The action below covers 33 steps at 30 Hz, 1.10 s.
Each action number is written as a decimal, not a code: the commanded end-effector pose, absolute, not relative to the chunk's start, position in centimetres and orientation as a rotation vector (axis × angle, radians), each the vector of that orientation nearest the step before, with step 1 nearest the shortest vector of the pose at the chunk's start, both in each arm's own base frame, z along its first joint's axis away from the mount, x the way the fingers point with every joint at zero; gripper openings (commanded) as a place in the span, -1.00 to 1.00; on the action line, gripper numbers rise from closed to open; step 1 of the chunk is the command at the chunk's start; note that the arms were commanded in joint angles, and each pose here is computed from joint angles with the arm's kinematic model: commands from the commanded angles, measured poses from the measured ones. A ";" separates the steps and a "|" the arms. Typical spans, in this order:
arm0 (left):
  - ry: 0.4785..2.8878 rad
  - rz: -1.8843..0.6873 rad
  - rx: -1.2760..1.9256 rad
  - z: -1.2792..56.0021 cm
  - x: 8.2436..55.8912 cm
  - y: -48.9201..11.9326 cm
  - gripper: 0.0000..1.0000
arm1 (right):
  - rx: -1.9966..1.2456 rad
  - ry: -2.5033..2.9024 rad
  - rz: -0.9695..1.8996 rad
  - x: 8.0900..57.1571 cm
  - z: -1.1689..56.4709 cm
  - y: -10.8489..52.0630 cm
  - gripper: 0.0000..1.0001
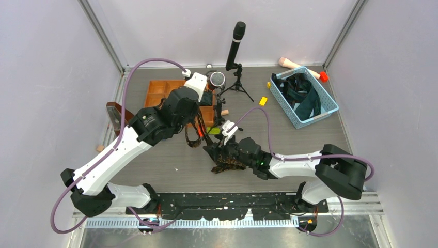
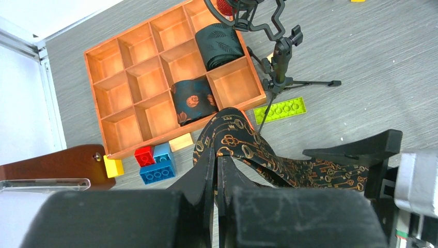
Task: Roll the ties
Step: Flatten out the tie at the center of the board.
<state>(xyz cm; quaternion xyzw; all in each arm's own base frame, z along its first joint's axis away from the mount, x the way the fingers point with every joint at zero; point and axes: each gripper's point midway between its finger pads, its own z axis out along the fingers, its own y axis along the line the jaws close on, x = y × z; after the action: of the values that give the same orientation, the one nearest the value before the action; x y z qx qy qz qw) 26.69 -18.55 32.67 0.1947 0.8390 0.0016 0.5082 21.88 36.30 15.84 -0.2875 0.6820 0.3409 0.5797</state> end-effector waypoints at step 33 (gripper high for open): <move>1.946 0.056 0.431 36.5 26.9 -16.7 -1.00 | -0.449 1.596 0.627 24.3 18.6 34.0 -0.78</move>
<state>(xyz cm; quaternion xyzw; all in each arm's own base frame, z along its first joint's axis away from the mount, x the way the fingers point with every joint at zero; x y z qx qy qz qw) 26.73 -17.67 33.99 0.1977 0.8336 0.0203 0.5154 24.96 35.17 14.62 -0.2152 0.7180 0.2545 0.6110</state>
